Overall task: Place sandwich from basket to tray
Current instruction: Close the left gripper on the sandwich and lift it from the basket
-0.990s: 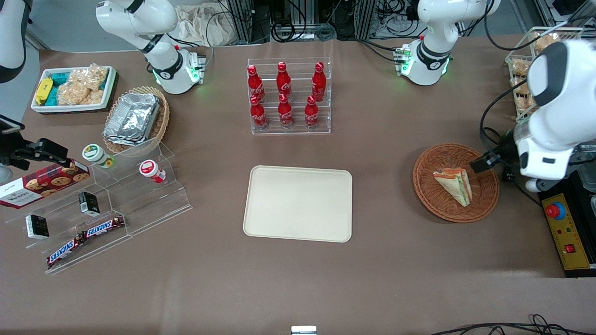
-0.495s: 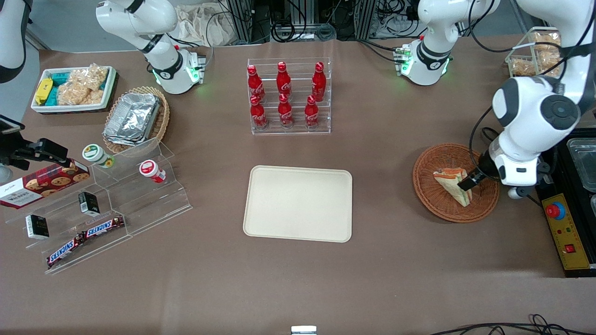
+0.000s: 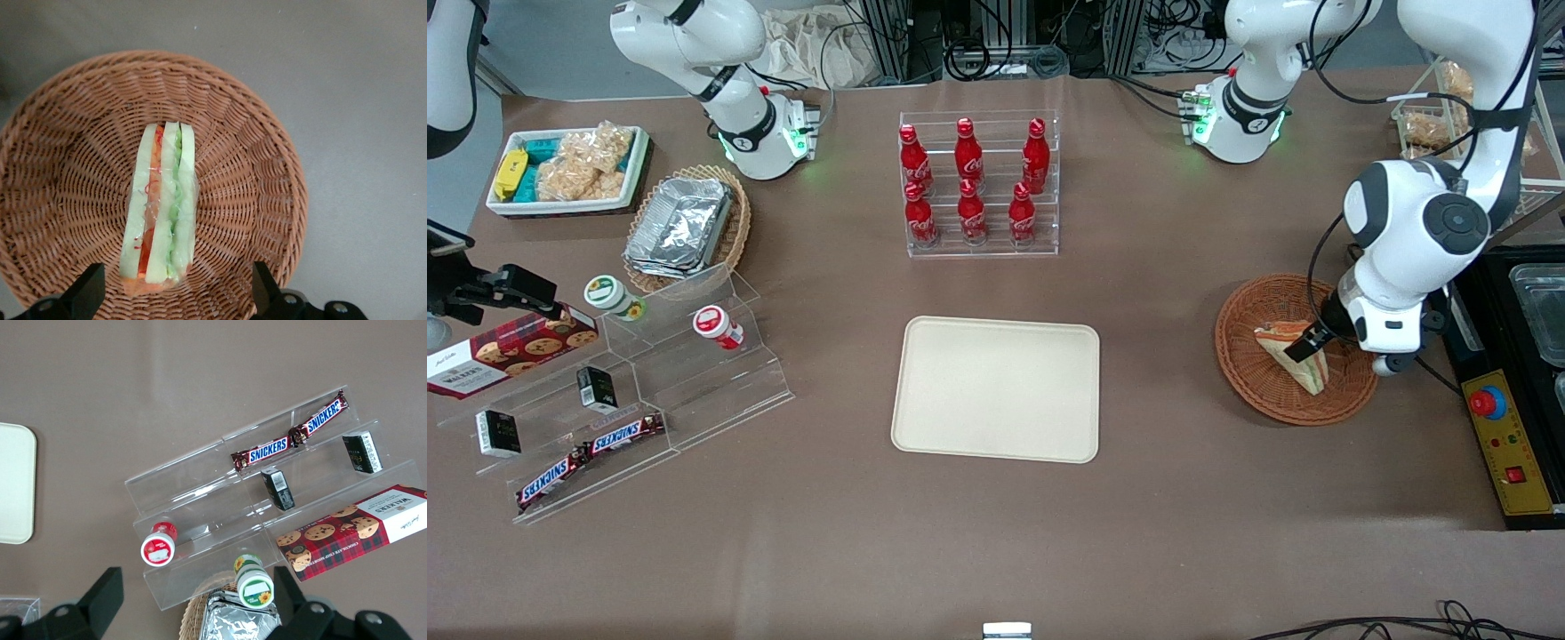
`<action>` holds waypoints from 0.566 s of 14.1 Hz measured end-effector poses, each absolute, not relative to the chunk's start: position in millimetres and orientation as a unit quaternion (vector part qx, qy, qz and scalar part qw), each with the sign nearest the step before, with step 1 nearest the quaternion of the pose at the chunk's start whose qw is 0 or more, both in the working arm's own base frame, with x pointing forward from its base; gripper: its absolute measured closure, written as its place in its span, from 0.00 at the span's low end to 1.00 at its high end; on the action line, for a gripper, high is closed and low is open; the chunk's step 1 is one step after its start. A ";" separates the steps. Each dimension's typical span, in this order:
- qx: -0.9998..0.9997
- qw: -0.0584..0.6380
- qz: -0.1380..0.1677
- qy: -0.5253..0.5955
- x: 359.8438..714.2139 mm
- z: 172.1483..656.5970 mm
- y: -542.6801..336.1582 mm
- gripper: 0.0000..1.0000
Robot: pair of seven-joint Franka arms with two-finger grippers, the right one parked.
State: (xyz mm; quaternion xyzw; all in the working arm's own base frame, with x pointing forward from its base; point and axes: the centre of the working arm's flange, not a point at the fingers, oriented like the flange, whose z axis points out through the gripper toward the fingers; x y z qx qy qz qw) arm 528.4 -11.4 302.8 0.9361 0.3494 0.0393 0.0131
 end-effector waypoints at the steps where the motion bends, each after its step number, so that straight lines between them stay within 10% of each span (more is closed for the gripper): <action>1: 0.936 0.014 0.039 0.349 523.6 292.7 -11.6 0.00; 8: 0.935 0.009 0.016 0.355 508.9 256.3 9.0 0.04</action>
